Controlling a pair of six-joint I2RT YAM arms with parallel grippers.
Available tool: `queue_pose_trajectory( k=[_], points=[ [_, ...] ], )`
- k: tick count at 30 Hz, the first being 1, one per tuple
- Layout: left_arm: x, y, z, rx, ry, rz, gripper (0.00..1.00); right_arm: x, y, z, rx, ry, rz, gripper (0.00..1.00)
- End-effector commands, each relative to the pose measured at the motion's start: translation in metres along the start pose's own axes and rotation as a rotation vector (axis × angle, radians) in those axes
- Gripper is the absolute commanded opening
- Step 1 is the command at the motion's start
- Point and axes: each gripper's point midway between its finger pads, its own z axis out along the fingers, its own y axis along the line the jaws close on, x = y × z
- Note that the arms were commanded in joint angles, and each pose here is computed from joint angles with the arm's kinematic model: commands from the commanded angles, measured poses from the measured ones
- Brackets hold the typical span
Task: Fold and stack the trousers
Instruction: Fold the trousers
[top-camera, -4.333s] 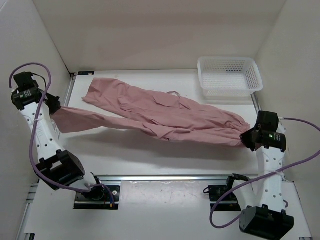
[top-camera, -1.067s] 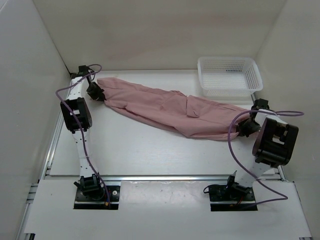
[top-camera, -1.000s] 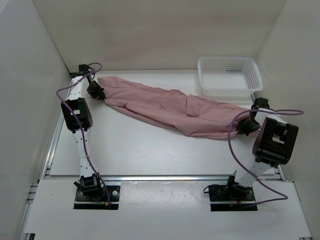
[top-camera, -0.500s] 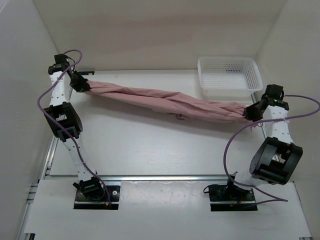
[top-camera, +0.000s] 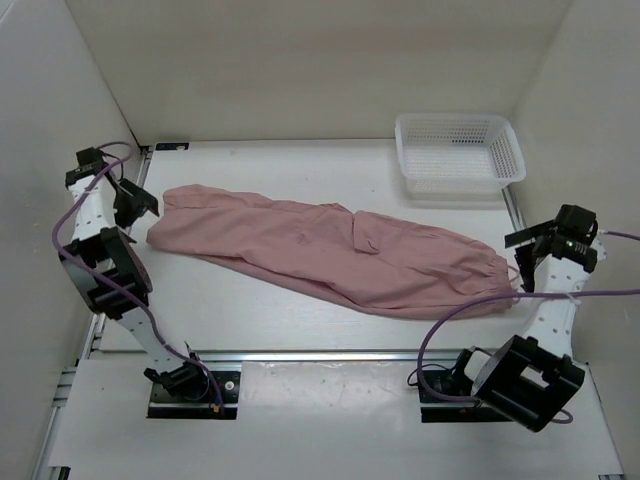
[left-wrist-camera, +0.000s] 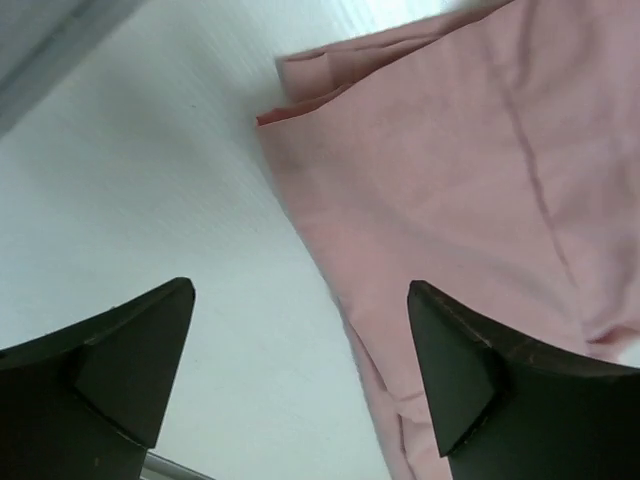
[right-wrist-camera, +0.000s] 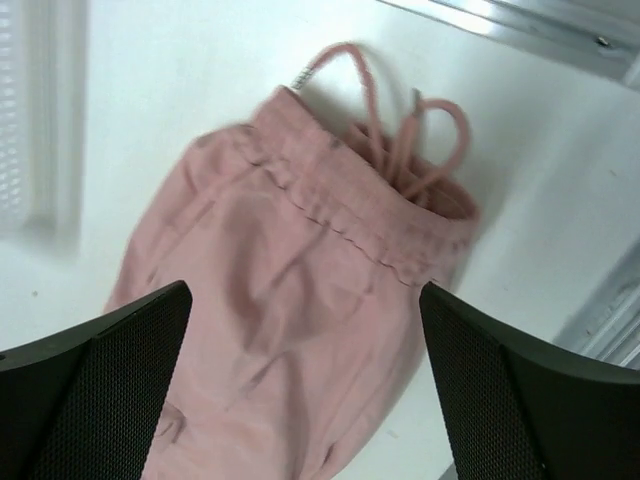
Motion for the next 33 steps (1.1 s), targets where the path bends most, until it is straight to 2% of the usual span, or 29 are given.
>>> queue_pose_trajectory(
  k=[1, 2, 4, 5, 6, 7, 8, 9, 14, 15, 16, 17, 19, 24, 30, 31, 33],
  points=[
    [-0.026, 0.002, -0.058, 0.040, -0.174, -0.009, 0.96, -0.017, 0.038, -0.013, -0.124, -0.002, -0.099, 0.99],
    [-0.023, 0.008, -0.057, 0.042, -0.164, -0.021, 0.88, -0.018, 0.049, -0.018, -0.159, 0.006, -0.132, 0.99],
    [-0.014, 0.013, -0.042, 0.105, -0.097, -0.048, 0.62, -0.016, 0.072, -0.032, -0.230, 0.013, -0.233, 0.99],
    [-0.010, 0.011, -0.034, 0.118, -0.074, -0.047, 0.62, -0.015, 0.079, -0.037, -0.250, 0.007, -0.264, 0.99],
    [-0.009, 0.012, -0.028, 0.124, -0.052, -0.045, 0.68, -0.006, 0.085, -0.042, -0.274, 0.026, -0.306, 0.99],
    [-0.006, 0.010, -0.022, 0.138, -0.024, -0.034, 0.78, -0.002, 0.087, -0.043, -0.281, 0.030, -0.326, 0.99],
    [-0.001, -0.006, -0.020, 0.181, 0.000, 0.015, 0.94, -0.003, 0.091, -0.049, -0.300, 0.016, -0.346, 0.99],
    [0.005, -0.008, -0.008, 0.169, 0.033, 0.023, 1.00, 0.004, 0.092, -0.051, -0.312, 0.038, -0.356, 0.99],
    [0.015, -0.021, 0.015, 0.131, 0.049, 0.051, 1.00, 0.012, 0.092, -0.063, -0.363, 0.060, -0.394, 0.99],
    [0.012, -0.021, 0.024, 0.118, 0.047, 0.051, 0.96, 0.011, 0.092, -0.063, -0.364, 0.058, -0.407, 0.99],
    [0.007, -0.020, 0.032, 0.103, 0.040, 0.050, 0.88, 0.010, 0.087, -0.064, -0.346, 0.047, -0.415, 0.99],
    [-0.003, -0.025, 0.032, 0.105, 0.029, 0.051, 0.84, -0.002, 0.087, -0.069, -0.318, -0.009, -0.428, 0.99],
    [-0.005, -0.029, 0.047, 0.103, 0.061, 0.049, 0.84, -0.007, 0.086, -0.074, -0.287, -0.031, -0.435, 0.99],
    [-0.014, -0.025, 0.066, -0.024, 0.009, 0.024, 0.85, -0.011, 0.099, -0.081, -0.316, -0.037, -0.445, 0.99],
    [-0.008, -0.015, 0.099, -0.086, 0.054, 0.017, 0.88, -0.015, 0.094, -0.079, -0.283, -0.053, -0.443, 0.99],
    [-0.009, -0.016, 0.101, -0.086, 0.054, 0.017, 0.87, -0.015, 0.094, -0.079, -0.283, -0.053, -0.443, 0.99],
    [-0.014, -0.019, 0.104, -0.082, 0.047, 0.017, 0.71, -0.015, 0.094, -0.079, -0.283, -0.052, -0.433, 0.99]
  ],
)
